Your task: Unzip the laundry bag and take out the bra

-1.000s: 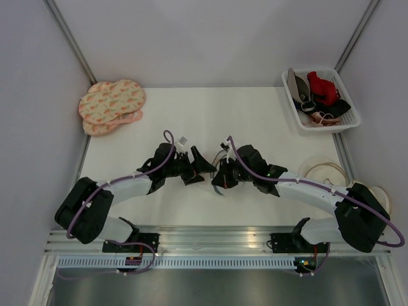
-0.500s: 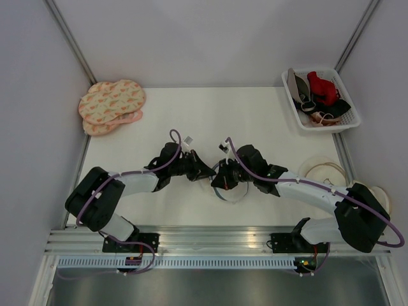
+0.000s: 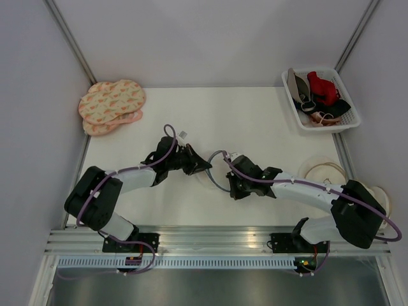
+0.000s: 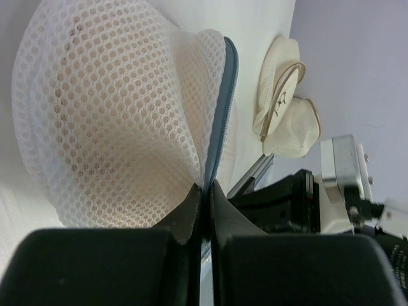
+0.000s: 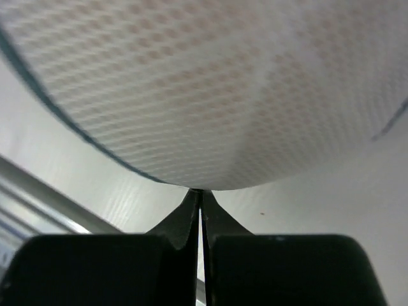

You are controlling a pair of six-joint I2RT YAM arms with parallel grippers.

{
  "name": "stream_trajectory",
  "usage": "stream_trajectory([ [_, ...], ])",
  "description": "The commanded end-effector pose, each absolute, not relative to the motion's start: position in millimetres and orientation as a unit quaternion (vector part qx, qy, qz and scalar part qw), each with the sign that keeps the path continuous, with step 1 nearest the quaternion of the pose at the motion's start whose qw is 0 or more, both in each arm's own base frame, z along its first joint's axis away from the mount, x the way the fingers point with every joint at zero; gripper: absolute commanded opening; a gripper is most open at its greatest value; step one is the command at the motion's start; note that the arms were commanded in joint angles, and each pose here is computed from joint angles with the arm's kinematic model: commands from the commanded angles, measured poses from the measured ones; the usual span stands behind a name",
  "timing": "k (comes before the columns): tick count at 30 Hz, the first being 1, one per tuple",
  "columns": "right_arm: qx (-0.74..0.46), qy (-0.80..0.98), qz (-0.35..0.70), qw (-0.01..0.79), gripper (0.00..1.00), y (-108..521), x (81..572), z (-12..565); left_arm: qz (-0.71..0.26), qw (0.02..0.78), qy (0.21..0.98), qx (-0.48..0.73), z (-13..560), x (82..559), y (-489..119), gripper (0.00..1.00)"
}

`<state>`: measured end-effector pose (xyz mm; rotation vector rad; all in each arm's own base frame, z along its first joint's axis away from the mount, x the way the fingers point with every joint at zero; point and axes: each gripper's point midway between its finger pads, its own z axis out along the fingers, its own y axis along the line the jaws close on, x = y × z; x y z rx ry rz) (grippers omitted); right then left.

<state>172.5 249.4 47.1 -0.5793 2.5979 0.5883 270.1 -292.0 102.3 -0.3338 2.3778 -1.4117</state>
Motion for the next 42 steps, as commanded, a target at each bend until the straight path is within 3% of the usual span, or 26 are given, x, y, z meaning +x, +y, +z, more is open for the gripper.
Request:
stream_trajectory([
  [1, -0.137, 0.960, 0.071, 0.234, 0.00, 200.0, 191.9, 35.7, -0.504, 0.217, 0.830, -0.096, 125.7, 282.6, -291.5, 0.07],
  [3, -0.121, 0.963, 0.052, 0.237, 0.00, 193.0, 197.2, 29.2, -0.506, 0.213, 0.831, -0.092, 124.9, 279.6, -291.4, 0.32],
  [4, -0.116, 0.963, 0.051, 0.237, 0.00, 194.5, 200.1, 24.6, -0.503, 0.217, 0.831, -0.092, 124.0, 278.0, -289.2, 0.62],
  [6, -0.111, 0.965, 0.053, 0.232, 0.00, 195.8, 201.3, 18.4, -0.497, 0.226, 0.832, -0.094, 123.5, 275.8, -284.6, 0.90],
  [8, -0.107, 0.966, 0.049, 0.231, 0.00, 197.0, 204.1, 11.8, -0.477, 0.234, 0.841, -0.104, 117.1, 277.0, -277.6, 0.99],
  [17, -0.091, 0.967, 0.047, 0.233, 0.00, 198.3, 210.8, 1.9, -0.375, 0.269, 0.877, -0.133, 80.6, 289.4, -243.7, 1.00],
  [22, -0.086, 0.967, 0.047, 0.234, 0.00, 197.4, 214.2, -1.0, -0.329, 0.266, 0.895, -0.140, 50.5, 293.3, -233.4, 0.98],
  [29, -0.092, 0.966, 0.072, 0.230, 0.00, 207.3, 213.3, -2.5, -0.367, 0.273, 0.881, -0.126, 35.3, 303.0, -249.1, 0.88],
  [32, -0.095, 0.964, 0.089, 0.231, 0.01, 212.8, 212.4, -1.2, -0.414, 0.273, 0.861, -0.110, 43.5, 304.5, -264.3, 0.67],
  [33, -0.092, 0.964, 0.088, 0.233, 0.00, 211.9, 212.8, -1.1, -0.424, 0.269, 0.858, -0.109, 44.3, 302.3, -266.7, 0.48],
  [35, -0.084, 0.965, 0.080, 0.237, 0.00, 208.5, 214.5, -0.7, -0.448, 0.273, 0.846, -0.100, 53.1, 302.2, -272.7, 0.22],
  [36, -0.078, 0.965, 0.072, 0.238, 0.00, 205.0, 214.8, -1.5, -0.450, 0.272, 0.845, -0.102, 53.8, 301.4, -272.6, 0.02],
  [38, -0.036, 0.966, 0.040, 0.251, 0.00, 187.9, 221.6, -0.3, -0.447, 0.277, 0.845, -0.100, 56.4, 298.7, -269.6, 0.02],
  [39, -0.015, 0.965, 0.027, 0.262, 0.07, 179.9, 226.0, 3.7, -0.442, 0.281, 0.846, -0.102, 56.9, 298.4, -267.2, 0.02],
  [40, 0.025, 0.959, -0.016, 0.281, 0.37, 157.6, 234.3, 8.6, -0.439, 0.286, 0.846, -0.101, 58.0, 297.9, -265.2, 0.02],
  [42, 0.050, 0.949, -0.038, 0.309, 0.55, 142.5, 239.4, 27.3, -0.431, 0.294, 0.847, -0.101, 60.4, 294.8, -259.2, 0.02],
])
